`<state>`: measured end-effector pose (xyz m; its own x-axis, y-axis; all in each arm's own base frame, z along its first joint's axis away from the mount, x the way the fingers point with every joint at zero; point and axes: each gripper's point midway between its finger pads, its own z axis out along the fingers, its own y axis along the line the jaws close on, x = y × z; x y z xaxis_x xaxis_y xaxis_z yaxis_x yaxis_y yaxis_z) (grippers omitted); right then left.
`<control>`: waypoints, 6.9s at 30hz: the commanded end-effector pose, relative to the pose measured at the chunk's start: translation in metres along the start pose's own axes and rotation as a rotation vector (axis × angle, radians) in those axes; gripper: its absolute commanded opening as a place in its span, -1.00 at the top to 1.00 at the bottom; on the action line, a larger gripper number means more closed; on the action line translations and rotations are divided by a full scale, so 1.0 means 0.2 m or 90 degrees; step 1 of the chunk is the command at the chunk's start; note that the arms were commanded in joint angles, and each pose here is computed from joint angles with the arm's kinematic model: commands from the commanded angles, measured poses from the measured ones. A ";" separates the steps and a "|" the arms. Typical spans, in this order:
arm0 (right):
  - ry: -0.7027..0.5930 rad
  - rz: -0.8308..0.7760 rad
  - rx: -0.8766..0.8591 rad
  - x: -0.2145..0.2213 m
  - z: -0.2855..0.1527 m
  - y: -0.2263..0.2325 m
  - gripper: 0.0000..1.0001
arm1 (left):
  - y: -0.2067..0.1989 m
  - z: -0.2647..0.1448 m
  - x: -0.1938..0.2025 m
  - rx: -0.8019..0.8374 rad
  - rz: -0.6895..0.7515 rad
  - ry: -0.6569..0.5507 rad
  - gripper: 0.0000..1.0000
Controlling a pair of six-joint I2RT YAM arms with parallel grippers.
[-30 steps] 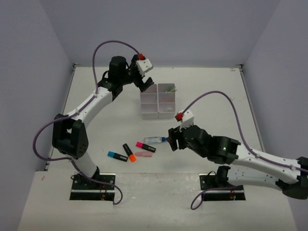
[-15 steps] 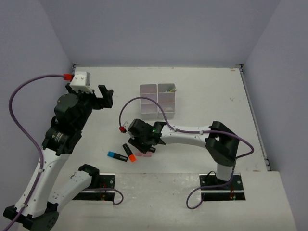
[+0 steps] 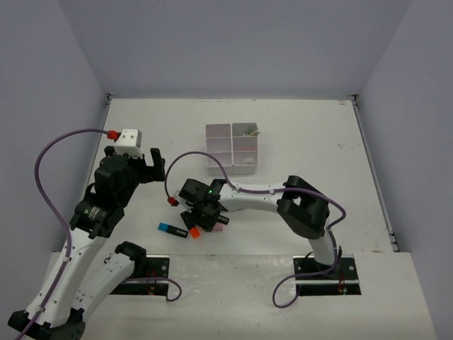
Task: Sort the stationery into containers
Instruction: Pick up the stationery from the center of the board, then place the stationery in the storage box, then pick up the stationery from the center of the board.
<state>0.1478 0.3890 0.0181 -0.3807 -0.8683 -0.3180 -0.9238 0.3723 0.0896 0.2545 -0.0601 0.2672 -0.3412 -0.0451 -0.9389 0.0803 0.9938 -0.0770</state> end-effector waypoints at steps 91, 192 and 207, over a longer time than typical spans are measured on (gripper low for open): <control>-0.339 0.307 0.357 -0.13 -0.91 -1.31 1.00 | 0.08 0.02 0.16 -0.034 -0.040 -0.053 -1.00; -0.526 0.198 0.386 -0.13 -1.38 -1.07 0.25 | 0.14 0.06 0.20 -0.112 -0.112 -0.021 -1.00; -0.583 0.583 0.272 0.44 -1.23 -0.83 -0.98 | -0.68 0.17 0.30 0.338 0.121 0.195 -1.00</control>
<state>0.2652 0.1541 0.1658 -0.5695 0.0521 -0.8204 -0.1746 0.9675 0.1827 0.2533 -0.1417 0.2147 -0.5218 0.0024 -0.8531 0.3824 0.8946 -0.2314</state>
